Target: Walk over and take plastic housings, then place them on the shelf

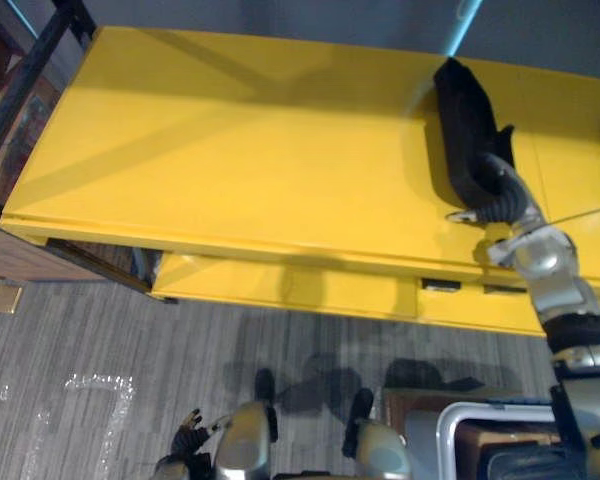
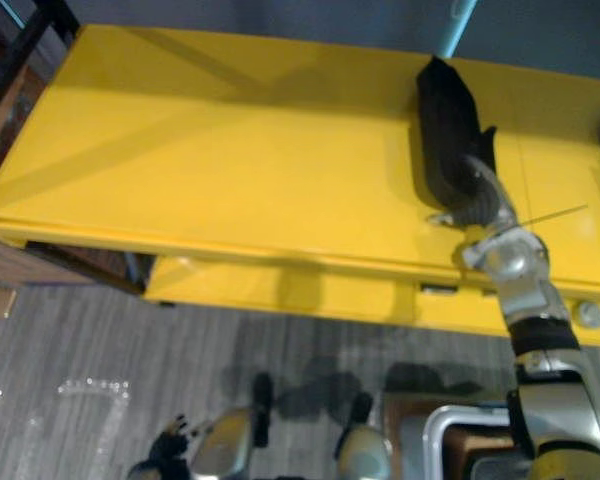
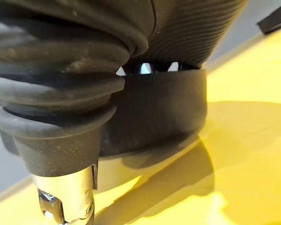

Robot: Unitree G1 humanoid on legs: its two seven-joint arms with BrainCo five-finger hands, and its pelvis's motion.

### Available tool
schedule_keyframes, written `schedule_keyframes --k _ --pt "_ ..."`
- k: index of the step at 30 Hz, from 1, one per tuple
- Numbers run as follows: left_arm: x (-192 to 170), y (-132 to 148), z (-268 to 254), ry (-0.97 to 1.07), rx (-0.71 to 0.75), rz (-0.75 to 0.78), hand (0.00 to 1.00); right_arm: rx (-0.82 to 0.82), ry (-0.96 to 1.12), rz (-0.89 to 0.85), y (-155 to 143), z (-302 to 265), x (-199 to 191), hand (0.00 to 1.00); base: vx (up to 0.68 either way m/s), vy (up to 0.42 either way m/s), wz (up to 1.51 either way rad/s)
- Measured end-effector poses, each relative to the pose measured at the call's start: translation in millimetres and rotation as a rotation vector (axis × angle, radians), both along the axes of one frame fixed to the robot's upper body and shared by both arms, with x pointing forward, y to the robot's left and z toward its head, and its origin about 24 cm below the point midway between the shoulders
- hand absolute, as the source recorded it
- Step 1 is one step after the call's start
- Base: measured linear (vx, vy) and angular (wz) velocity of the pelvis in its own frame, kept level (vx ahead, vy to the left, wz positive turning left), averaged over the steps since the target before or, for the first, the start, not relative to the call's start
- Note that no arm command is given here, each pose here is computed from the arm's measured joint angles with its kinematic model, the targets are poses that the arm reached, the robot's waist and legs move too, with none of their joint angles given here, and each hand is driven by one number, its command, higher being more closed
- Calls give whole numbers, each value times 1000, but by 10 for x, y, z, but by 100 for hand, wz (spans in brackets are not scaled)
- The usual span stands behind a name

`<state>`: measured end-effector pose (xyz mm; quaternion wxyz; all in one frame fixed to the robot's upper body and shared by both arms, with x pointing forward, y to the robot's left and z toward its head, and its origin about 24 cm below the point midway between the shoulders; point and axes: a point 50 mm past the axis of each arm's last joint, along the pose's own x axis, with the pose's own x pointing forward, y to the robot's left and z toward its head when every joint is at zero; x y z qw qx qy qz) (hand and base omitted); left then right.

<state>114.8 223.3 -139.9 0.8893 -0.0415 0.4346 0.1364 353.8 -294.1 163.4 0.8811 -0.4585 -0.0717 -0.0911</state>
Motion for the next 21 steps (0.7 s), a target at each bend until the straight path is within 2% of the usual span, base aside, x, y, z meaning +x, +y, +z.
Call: schedule_keyframes --k 12,21 --pt "0 1 0 2 -3 6 0 11 9 -63 -122 -35 -46 0 -1 -2 -1" --pt "4 0 1 1 -4 6 0 -40 -131 -58 -105 13 -91 0 0 0 0"
